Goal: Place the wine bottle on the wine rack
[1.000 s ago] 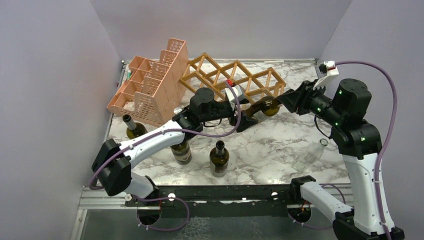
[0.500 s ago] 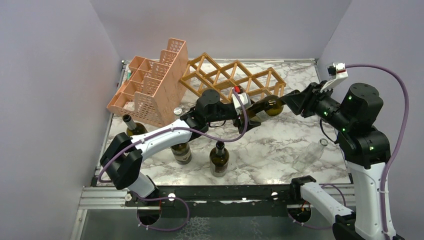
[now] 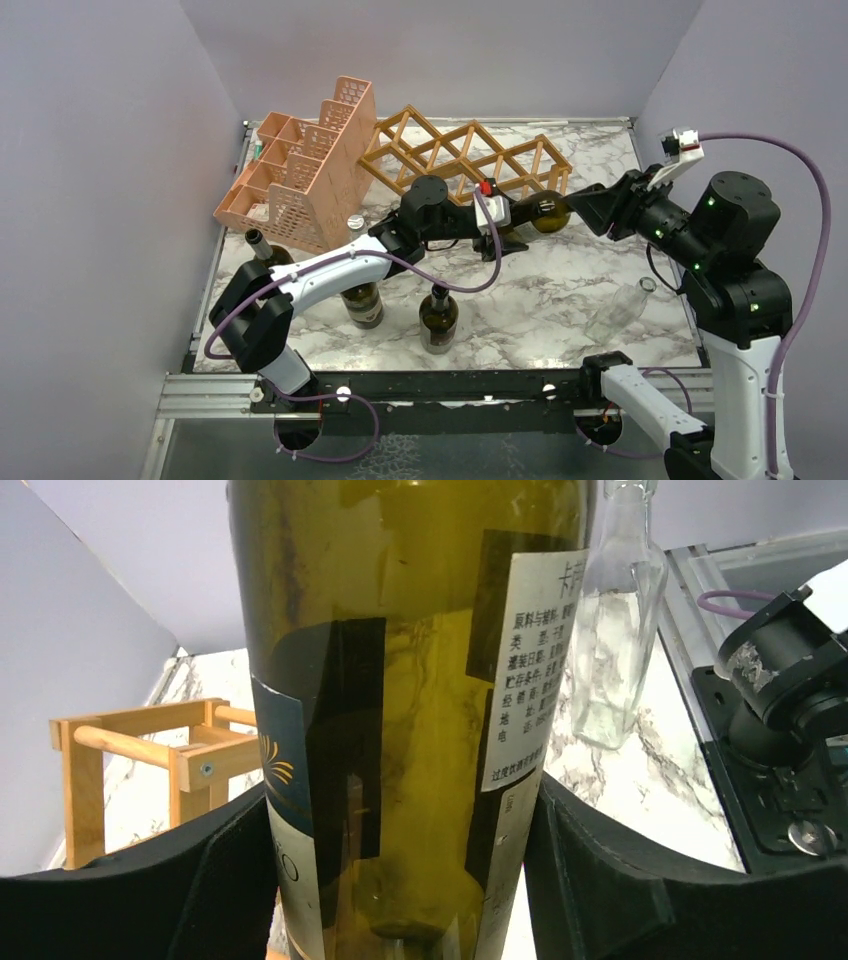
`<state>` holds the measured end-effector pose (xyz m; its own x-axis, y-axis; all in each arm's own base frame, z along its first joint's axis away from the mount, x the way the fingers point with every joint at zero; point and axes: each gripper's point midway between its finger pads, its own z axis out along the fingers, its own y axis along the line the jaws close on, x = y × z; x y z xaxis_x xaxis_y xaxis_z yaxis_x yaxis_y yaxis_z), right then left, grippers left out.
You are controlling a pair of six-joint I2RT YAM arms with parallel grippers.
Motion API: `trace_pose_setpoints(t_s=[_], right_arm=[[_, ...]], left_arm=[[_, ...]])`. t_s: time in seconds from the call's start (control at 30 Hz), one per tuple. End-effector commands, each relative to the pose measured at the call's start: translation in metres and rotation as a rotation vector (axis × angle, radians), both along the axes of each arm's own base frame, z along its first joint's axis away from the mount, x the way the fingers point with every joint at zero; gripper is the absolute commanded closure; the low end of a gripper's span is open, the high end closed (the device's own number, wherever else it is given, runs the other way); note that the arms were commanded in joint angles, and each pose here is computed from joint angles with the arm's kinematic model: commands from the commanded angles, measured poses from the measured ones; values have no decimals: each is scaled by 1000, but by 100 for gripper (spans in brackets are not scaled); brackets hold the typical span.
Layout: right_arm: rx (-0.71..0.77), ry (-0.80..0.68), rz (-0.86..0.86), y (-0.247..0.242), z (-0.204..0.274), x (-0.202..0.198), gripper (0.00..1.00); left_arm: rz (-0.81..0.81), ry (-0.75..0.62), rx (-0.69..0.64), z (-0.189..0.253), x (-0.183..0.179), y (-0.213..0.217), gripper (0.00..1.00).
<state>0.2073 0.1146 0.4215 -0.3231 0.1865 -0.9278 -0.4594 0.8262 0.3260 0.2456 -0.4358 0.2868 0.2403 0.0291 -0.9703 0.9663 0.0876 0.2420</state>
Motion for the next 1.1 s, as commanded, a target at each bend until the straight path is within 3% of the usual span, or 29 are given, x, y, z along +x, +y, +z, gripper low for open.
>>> trace_pose_setpoints(t_s=[0.0, 0.13, 0.23, 0.5, 0.73, 0.93, 1.07], right_arm=[[19, -53, 127, 13, 23, -37, 75], [-36, -31, 55, 0, 10, -35, 32], [-42, -35, 9, -8, 12, -36, 15], [-58, 27, -14, -10, 3, -29, 15], [-133, 148, 53, -8, -52, -42, 17], [-156, 231, 55, -8, -79, -38, 30], [-156, 259, 75, -4, -93, -35, 33]], left_arm=[[17, -252, -72, 46, 11, 2, 99], [58, -379, -88, 68, 19, 6, 100], [80, -541, -72, 77, 22, 13, 100], [155, -881, 14, 104, 43, 21, 100], [89, -1136, 73, 117, 38, 19, 100], [34, -1281, 103, 122, 35, 14, 100], [-22, -1349, 69, 131, 20, 6, 100]])
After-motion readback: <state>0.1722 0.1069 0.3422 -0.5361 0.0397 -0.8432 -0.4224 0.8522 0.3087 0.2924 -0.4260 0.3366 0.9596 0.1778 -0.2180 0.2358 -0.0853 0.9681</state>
